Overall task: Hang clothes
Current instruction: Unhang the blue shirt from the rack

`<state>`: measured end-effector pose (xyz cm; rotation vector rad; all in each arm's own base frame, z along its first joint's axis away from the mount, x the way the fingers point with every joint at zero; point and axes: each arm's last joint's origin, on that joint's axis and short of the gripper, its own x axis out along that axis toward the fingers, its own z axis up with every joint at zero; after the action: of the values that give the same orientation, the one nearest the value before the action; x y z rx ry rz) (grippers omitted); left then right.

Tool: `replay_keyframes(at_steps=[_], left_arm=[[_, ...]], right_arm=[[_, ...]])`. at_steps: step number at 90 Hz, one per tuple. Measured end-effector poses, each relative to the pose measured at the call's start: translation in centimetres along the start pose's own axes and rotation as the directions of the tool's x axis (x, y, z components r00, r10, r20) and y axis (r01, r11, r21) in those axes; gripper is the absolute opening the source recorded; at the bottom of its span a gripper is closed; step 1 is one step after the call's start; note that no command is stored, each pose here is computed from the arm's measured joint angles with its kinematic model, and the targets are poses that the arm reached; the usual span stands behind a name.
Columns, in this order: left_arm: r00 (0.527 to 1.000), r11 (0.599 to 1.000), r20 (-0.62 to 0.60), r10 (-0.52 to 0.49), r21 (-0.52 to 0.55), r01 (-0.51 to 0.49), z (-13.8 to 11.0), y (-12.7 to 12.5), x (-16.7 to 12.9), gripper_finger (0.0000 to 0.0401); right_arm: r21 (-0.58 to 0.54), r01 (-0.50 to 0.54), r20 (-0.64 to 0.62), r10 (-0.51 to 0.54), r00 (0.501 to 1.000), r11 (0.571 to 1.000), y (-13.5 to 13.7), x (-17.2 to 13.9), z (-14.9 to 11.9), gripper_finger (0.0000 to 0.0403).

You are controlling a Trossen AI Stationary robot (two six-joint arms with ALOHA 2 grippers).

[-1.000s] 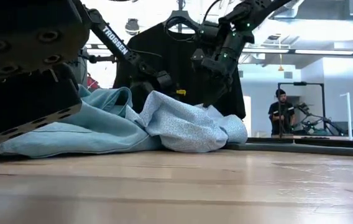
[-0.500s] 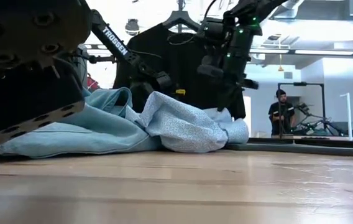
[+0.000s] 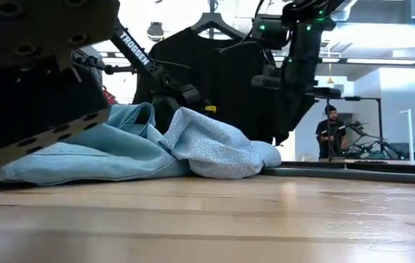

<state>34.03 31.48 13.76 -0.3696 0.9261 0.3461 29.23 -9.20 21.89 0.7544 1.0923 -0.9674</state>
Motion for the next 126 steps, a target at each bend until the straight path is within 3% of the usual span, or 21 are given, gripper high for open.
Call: replay_keyframes(at_steps=[9, 21, 29, 37, 42, 47, 56, 69, 84, 103, 118, 126], left_arm=[[1.000, 1.000, 0.005, -0.001, -0.008, 0.001, 0.1, -0.1, -0.3, 0.0102], [1.000, 1.000, -0.018, -0.004, -0.004, 0.004, 0.6, -0.3, -1.2, 0.0102], [0.999, 1.000, -0.035, -0.004, 0.003, 0.004, 1.3, -0.5, -2.0, 0.0102], [0.999, 1.000, -0.035, -0.005, 0.025, 0.006, 1.9, -0.5, -2.6, 0.0102], [1.000, 0.999, -0.030, -0.006, 0.037, 0.008, 2.1, -0.6, -2.7, 0.0102], [1.000, 0.999, -0.025, -0.009, 0.043, 0.010, 2.2, -0.6, -2.8, 0.0102], [1.000, 0.999, -0.027, -0.014, 0.045, 0.015, 2.2, -0.6, -2.8, 0.0102], [0.999, 0.999, -0.031, -0.020, 0.045, 0.021, 2.2, -0.7, -2.9, 0.0102], [0.999, 0.998, -0.028, -0.020, 0.061, 0.022, 2.2, -0.7, -2.9, 0.0102], [0.999, 0.997, -0.021, -0.040, 0.063, 0.041, 2.3, -0.8, -3.0, 0.0102], [0.997, 0.995, -0.007, -0.081, 0.061, 0.082, 2.4, -1.0, -3.0, 0.0102], [0.997, 0.995, -0.004, -0.083, 0.059, 0.083, 2.5, -1.0, -3.0, 0.0102]], right_arm=[[-0.074, -0.022, 0.042, 0.026, 0.999, 0.997, -0.3, 0.4, 1.3, 0.0000], [0.031, -0.031, 0.016, 0.030, 0.999, 0.999, -2.0, 1.1, 3.0, 0.0010], [0.098, -0.197, 0.005, 0.197, 0.980, 0.976, -2.9, 1.7, 4.6, 0.0038], [0.140, -0.407, 0.015, 0.409, 0.912, 0.903, -3.5, 3.1, 5.7, 0.0080], [0.144, -0.478, 0.070, 0.473, 0.879, 0.867, -3.5, 3.8, 6.0, 0.0110], [0.156, -0.492, 0.106, 0.480, 0.871, 0.857, -3.9, 4.4, 6.0, 0.0138], [0.200, -0.436, 0.123, 0.419, 0.899, 0.877, -4.8, 5.8, 5.2, 0.0182], [0.277, -0.421, 0.122, 0.403, 0.907, 0.864, -5.4, 7.0, 4.2, 0.0216], [0.267, -0.527, 0.207, 0.485, 0.849, 0.807, -4.3, 7.1, 3.9, 0.0221], [0.323, -0.505, 0.166, 0.478, 0.863, 0.800, -3.1, 9.7, 3.4, 0.0221], [0.292, -0.612, 0.209, 0.576, 0.790, 0.735, -1.6, 11.1, 3.7, 0.0221], [0.281, -0.633, 0.209, 0.598, 0.774, 0.721, -1.4, 10.9, 3.9, 0.0221]])
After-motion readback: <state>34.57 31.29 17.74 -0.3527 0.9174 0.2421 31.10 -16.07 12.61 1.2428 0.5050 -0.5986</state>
